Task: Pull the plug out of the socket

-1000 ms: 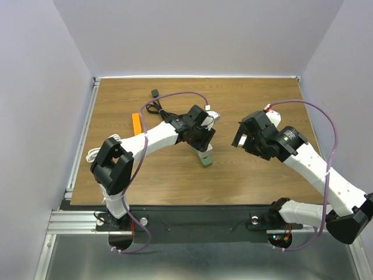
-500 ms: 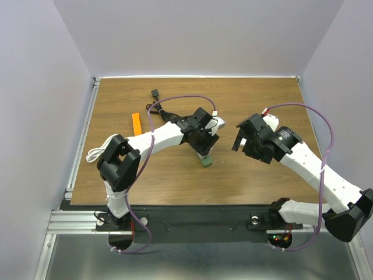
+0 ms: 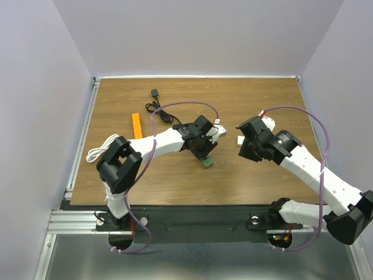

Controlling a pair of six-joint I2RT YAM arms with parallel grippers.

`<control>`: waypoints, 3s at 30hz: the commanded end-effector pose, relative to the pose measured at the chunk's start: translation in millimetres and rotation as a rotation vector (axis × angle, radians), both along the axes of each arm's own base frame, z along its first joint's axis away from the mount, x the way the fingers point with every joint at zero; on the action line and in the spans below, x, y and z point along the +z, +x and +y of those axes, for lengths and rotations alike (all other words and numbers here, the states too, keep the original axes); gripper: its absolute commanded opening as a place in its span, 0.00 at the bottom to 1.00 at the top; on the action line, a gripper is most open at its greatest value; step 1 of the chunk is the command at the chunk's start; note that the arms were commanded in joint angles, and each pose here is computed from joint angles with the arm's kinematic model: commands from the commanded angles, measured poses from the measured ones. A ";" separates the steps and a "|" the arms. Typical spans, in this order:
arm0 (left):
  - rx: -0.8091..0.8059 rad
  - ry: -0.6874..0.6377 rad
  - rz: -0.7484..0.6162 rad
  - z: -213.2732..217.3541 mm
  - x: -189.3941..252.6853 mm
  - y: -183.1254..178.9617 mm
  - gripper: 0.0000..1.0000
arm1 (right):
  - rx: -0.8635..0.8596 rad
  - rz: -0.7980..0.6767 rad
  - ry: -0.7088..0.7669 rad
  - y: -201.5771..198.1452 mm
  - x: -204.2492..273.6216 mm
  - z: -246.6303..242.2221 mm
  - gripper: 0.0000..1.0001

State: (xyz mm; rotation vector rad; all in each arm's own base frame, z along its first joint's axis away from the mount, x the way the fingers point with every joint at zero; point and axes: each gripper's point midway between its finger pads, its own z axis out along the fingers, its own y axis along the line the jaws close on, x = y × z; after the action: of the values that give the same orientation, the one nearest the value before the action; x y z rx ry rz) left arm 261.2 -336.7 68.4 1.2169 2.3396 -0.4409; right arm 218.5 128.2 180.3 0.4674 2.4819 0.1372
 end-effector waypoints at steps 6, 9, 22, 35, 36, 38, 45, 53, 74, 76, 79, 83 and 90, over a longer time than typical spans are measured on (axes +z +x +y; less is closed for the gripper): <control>0.010 -0.083 0.013 23.6 36.7 -49.5 0.00 | -0.027 -0.100 0.102 40.4 2.9 15.3 0.00; 0.008 -0.089 0.010 29.0 40.9 -56.6 0.00 | 0.096 -0.064 0.279 52.9 -13.2 38.0 0.00; -0.063 -0.027 0.008 24.7 18.8 -85.3 0.00 | 0.832 0.041 0.883 48.7 -1.7 157.1 0.00; -0.086 0.012 -0.022 8.5 9.5 -88.0 0.00 | 0.967 0.329 0.998 16.4 -75.1 180.7 0.00; -0.088 0.015 -0.021 7.9 8.4 -88.4 0.00 | 0.982 0.363 0.997 9.3 -83.1 187.3 0.00; -0.088 0.019 -0.021 7.4 7.3 -88.8 0.00 | 1.001 0.391 0.997 3.4 -91.1 192.9 0.00; -0.070 0.024 -0.037 5.8 9.4 -84.1 0.00 | 0.966 0.471 0.953 -10.3 -126.0 191.0 0.00; -0.054 0.003 -0.056 2.4 21.0 -80.7 0.00 | 0.900 0.557 0.819 -25.0 -171.8 179.1 0.00; -0.009 0.044 -0.155 17.1 53.6 -64.9 0.00 | 0.706 0.614 0.391 -18.5 -240.3 145.9 0.00; -0.006 0.048 -0.162 19.5 55.2 -64.6 0.00 | 0.698 0.631 0.379 -23.3 -246.0 141.8 0.01; 0.004 0.042 -0.183 22.2 64.1 -62.0 0.00 | 0.689 0.645 0.365 -26.4 -251.5 137.6 0.00; 0.009 0.019 -0.213 21.1 84.0 -58.3 0.00 | 0.681 0.657 0.356 -28.5 -255.7 135.1 0.00; 0.009 -0.002 -0.211 16.3 91.0 -58.1 0.00 | 0.672 0.663 0.346 -28.4 -259.4 133.1 0.00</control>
State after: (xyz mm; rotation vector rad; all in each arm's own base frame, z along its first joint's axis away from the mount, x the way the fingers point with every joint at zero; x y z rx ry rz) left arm 167.9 -294.8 70.8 1.3547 2.3932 -0.2453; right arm 206.2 337.1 35.9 -0.4029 2.8619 1.5973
